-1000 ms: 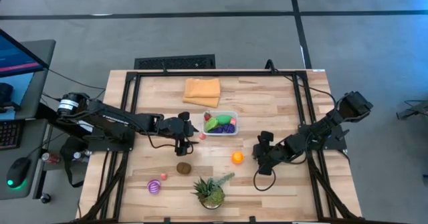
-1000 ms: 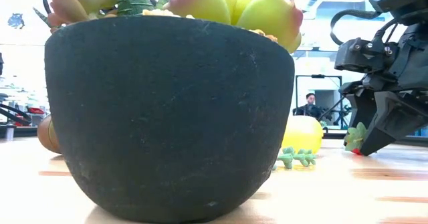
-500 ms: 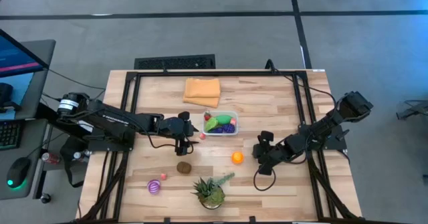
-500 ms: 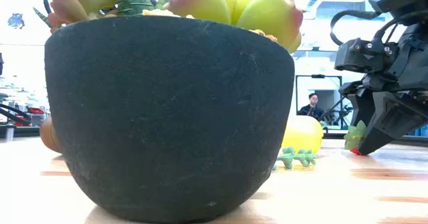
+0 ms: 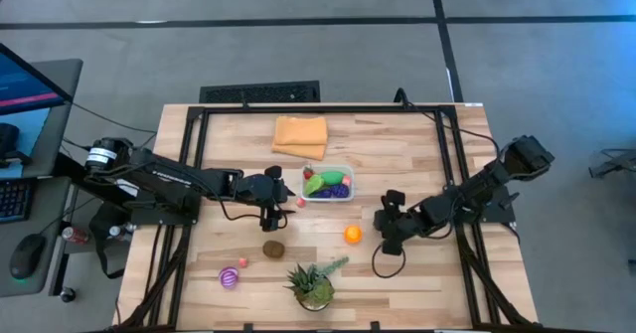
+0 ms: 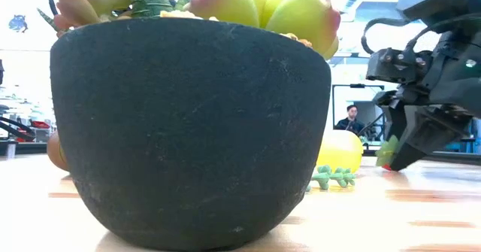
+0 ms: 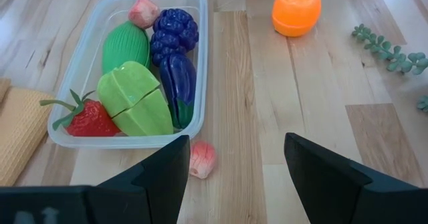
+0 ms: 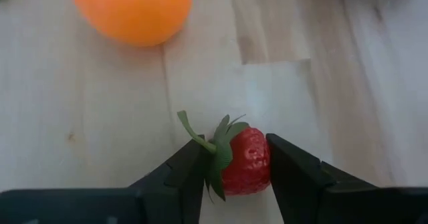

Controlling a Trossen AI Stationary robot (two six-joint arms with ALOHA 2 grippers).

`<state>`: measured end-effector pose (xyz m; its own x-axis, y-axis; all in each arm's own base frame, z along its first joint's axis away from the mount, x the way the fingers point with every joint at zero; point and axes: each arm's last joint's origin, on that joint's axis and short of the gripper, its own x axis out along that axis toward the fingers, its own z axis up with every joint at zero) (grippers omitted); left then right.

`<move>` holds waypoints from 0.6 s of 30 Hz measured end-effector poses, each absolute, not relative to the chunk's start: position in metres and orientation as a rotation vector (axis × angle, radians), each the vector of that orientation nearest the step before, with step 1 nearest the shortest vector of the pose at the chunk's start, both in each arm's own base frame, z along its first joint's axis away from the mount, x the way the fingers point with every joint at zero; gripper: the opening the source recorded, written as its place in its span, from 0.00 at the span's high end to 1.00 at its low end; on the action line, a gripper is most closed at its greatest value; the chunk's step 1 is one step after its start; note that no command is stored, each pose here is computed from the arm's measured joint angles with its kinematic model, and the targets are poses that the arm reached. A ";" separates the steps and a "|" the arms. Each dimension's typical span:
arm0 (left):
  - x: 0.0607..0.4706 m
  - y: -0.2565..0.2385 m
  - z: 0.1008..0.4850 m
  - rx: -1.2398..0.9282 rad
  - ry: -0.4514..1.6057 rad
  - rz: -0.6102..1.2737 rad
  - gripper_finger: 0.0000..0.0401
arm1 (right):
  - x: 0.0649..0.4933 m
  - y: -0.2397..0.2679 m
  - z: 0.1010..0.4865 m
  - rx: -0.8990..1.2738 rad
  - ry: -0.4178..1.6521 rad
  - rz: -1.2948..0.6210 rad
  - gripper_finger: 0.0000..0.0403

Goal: Pick and placing Produce into tupperware
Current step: Put the red strawberry into the transparent container

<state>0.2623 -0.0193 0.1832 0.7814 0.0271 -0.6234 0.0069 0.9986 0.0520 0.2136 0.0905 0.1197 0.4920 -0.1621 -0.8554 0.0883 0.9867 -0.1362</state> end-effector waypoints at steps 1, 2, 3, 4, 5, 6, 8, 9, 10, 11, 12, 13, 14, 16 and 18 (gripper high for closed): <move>0.262 -0.019 0.183 0.053 0.674 0.011 0.41 | 0.216 0.089 0.121 -0.082 1.044 -0.153 0.64; 0.262 -0.019 0.183 0.056 0.674 0.010 0.41 | 0.218 0.088 0.123 -0.089 1.040 -0.151 0.64; 0.262 -0.019 0.183 0.058 0.674 0.010 0.41 | 0.220 0.087 0.125 -0.098 1.037 -0.148 0.63; 0.262 -0.019 0.183 0.059 0.675 0.010 0.41 | 0.223 0.086 0.127 -0.107 1.036 -0.146 0.62; 0.262 -0.019 0.183 0.059 0.678 0.010 0.41 | 0.225 0.085 0.129 -0.119 1.040 -0.146 0.62; 0.262 -0.019 0.183 0.060 0.682 0.010 0.41 | 0.227 0.084 0.132 -0.128 1.043 -0.146 0.63; 0.261 -0.019 0.182 0.061 0.688 0.010 0.41 | 0.231 0.082 0.137 -0.146 1.054 -0.148 0.64; 0.261 -0.019 0.182 0.061 0.690 0.010 0.41 | 0.233 0.081 0.139 -0.157 1.062 -0.148 0.65; 0.261 -0.019 0.182 0.061 0.691 0.010 0.41 | 0.235 0.079 0.142 -0.166 1.071 -0.150 0.66; 0.261 -0.019 0.182 0.061 0.692 0.010 0.41 | 0.237 0.079 0.145 -0.174 1.079 -0.151 0.67; 0.261 -0.019 0.182 0.062 0.692 0.010 0.41 | 0.239 0.078 0.148 -0.183 1.086 -0.152 0.67; 0.261 -0.019 0.182 0.067 0.692 0.008 0.41 | 0.241 0.077 0.152 -0.189 1.092 -0.155 0.68; 0.261 -0.019 0.182 0.071 0.692 0.007 0.41 | 0.242 0.076 0.155 -0.193 1.100 -0.158 0.68; 0.261 -0.019 0.182 0.076 0.693 0.005 0.41 | 0.246 0.074 0.162 -0.207 1.113 -0.160 0.67; 0.261 -0.019 0.182 0.081 0.693 0.003 0.41 | 0.251 0.072 0.170 -0.220 1.112 -0.163 0.65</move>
